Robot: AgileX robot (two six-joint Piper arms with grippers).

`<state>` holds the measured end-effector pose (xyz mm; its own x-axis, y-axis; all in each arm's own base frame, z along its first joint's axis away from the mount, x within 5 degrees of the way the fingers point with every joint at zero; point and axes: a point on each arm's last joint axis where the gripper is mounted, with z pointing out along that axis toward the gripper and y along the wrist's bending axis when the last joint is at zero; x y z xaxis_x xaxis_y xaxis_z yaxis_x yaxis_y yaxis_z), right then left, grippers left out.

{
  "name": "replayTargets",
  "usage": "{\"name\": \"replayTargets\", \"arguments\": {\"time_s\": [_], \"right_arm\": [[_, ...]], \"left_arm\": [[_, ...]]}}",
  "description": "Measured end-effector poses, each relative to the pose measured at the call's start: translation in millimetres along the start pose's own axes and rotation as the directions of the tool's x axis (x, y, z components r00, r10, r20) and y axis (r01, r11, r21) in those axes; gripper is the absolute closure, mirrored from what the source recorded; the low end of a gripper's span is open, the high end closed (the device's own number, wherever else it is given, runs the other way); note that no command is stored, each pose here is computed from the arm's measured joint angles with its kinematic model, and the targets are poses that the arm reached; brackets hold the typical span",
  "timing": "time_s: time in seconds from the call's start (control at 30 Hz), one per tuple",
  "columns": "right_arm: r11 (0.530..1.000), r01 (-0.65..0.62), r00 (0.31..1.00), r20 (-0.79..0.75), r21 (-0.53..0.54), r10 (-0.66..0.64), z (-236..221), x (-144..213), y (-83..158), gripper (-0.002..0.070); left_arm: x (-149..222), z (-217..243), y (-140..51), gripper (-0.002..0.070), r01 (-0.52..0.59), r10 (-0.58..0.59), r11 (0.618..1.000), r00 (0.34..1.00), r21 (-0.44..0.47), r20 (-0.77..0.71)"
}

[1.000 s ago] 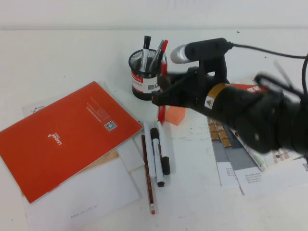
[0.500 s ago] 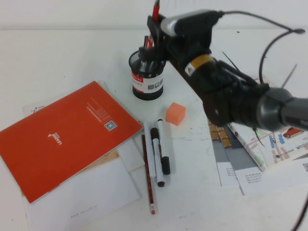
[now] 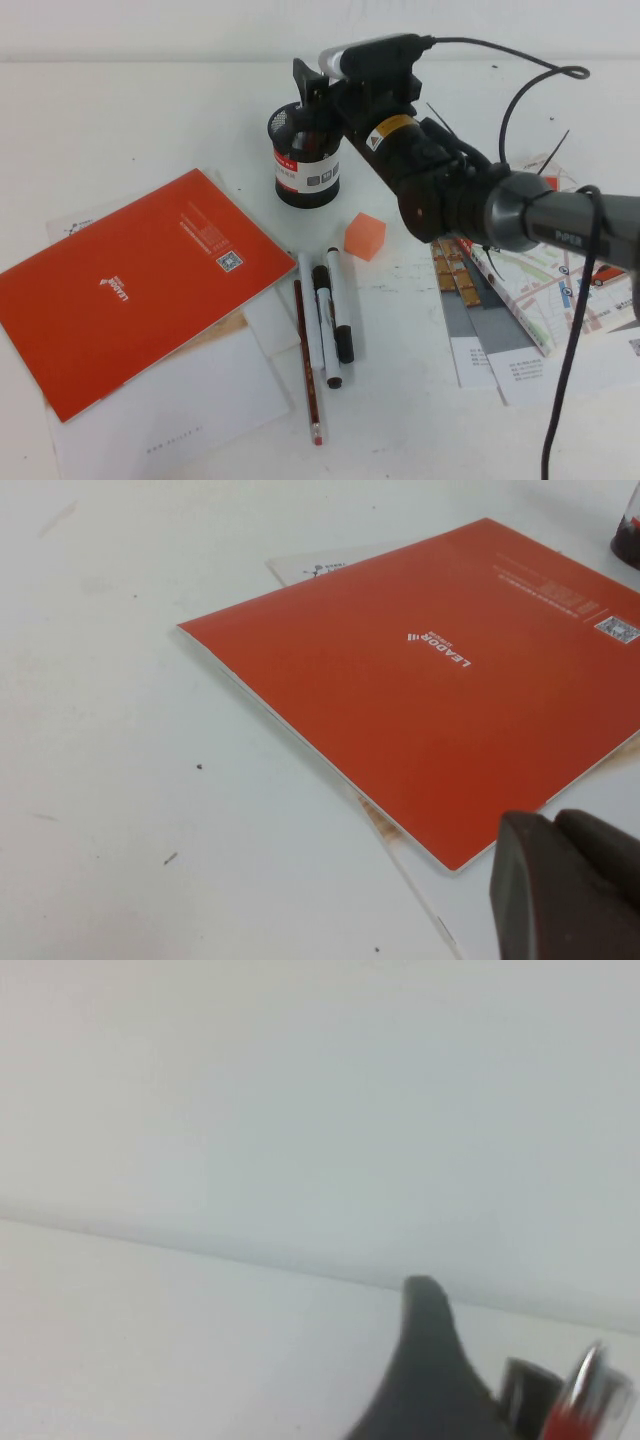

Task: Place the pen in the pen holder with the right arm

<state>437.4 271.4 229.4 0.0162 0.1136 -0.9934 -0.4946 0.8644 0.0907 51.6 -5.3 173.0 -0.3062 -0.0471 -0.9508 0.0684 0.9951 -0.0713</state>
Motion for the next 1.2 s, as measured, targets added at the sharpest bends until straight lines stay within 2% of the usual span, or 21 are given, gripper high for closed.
{"name": "replayTargets", "arguments": {"time_s": [0.07,0.1,0.2,0.27,0.33,0.47,0.57,0.7,0.97,1.2], "right_arm": [[1.0,-0.004,1.0,0.0,0.001,0.004,-1,-7,1,0.0278],[1.0,-0.008,1.0,-0.002,0.002,0.008,-2,-13,1,0.0316],[0.999,-0.033,0.999,-0.026,-0.005,0.033,-12,-47,9,0.0544],[0.999,-0.043,0.997,-0.062,-0.02,0.042,-23,-78,16,0.0622],[0.998,-0.047,0.995,-0.091,-0.035,0.044,-37,-106,21,0.0662],[0.997,0.003,0.995,-0.103,-0.081,-0.011,-77,-142,34,0.0688],[0.993,0.032,0.994,-0.101,-0.117,-0.044,-118,-153,42,0.0692],[0.991,0.015,0.991,-0.131,-0.135,-0.033,-174,-152,43,0.0694],[0.994,-0.046,0.982,-0.188,-0.1,0.026,-275,-147,22,0.0695],[0.995,0.087,0.981,-0.172,-0.045,-0.094,-339,-124,-3,0.0695]], "left_arm": [[0,0,0.0,0.0678,0.0,0.0,1.0,1.0,0.0,0.0],[0,0,0.0,0.0678,0.0,0.0,1.0,1.0,0.0,0.0],[0,0,0.0,0.0677,0.0,0.0,1.0,1.0,0.0,0.0],[0,0,0.0,0.0677,0.0,0.0,1.0,1.0,0.0,0.0],[0,0,0.0,0.0678,0.0,0.0,1.0,1.0,0.0,0.0],[0,0,0.0,0.0678,0.0,0.0,1.0,1.0,0.0,0.0],[0,0,0.0,0.0678,0.0,0.0,1.0,1.0,0.0,0.0],[0,0,0.0,0.0678,0.0,0.0,1.0,1.0,0.0,0.0],[0,0,0.0,0.0677,0.0,0.0,1.0,1.0,0.0,0.0],[0,0,0.0,0.0678,0.0,0.0,1.0,1.0,0.0,0.0]]}}
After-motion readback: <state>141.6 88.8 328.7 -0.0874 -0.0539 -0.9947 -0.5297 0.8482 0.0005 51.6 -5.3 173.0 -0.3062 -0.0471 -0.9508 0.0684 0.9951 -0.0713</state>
